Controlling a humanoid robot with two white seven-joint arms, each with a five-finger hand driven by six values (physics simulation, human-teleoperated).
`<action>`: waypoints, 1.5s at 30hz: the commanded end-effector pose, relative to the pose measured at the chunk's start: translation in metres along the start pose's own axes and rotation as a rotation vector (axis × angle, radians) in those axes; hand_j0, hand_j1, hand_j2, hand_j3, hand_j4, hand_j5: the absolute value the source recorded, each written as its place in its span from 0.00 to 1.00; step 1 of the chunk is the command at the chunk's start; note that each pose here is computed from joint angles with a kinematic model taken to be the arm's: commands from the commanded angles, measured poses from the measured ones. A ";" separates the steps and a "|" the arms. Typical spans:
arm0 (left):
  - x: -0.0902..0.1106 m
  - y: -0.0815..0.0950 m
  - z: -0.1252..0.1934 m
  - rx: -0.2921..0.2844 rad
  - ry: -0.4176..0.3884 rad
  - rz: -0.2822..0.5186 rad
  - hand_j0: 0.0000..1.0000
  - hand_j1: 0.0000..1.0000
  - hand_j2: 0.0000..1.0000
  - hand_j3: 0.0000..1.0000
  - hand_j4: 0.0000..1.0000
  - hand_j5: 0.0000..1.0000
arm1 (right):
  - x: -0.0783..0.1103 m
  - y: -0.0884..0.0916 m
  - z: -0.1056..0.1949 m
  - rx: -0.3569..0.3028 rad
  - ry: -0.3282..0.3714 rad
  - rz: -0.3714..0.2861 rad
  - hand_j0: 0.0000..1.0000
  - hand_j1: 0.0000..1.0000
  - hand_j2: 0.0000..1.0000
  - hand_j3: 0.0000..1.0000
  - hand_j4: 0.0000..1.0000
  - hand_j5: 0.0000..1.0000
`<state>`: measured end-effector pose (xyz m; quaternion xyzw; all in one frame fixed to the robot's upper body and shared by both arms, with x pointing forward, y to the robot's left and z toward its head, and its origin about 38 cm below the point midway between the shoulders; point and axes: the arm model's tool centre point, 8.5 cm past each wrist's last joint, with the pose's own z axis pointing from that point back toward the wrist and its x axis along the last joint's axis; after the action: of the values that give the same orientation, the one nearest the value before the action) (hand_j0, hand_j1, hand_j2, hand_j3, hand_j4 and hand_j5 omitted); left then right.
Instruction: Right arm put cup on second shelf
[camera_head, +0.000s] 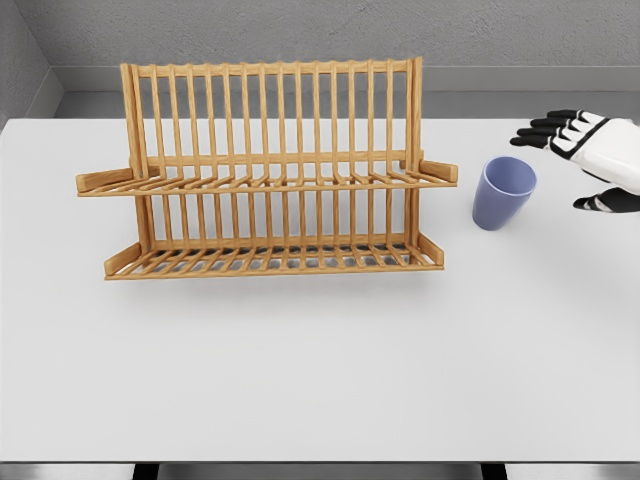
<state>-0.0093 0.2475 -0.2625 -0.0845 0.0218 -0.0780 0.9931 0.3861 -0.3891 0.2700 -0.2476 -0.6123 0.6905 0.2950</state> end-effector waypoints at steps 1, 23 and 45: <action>0.000 0.000 0.000 0.000 0.000 0.000 1.00 1.00 1.00 1.00 1.00 1.00 | 0.000 -0.001 0.000 -0.004 0.001 -0.002 1.00 1.00 1.00 1.00 1.00 1.00; 0.000 0.000 0.000 0.000 0.000 0.000 1.00 1.00 1.00 1.00 1.00 1.00 | -0.034 0.010 -0.079 0.375 0.033 -0.033 1.00 1.00 1.00 1.00 1.00 1.00; 0.000 0.000 0.000 0.000 0.000 -0.001 1.00 1.00 1.00 1.00 1.00 1.00 | -0.045 0.028 -0.104 0.408 0.062 -0.092 1.00 1.00 1.00 1.00 1.00 1.00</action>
<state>-0.0093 0.2475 -0.2625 -0.0845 0.0218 -0.0782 0.9931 0.4870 -0.3505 0.2310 -0.1781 -0.4603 0.7803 0.3840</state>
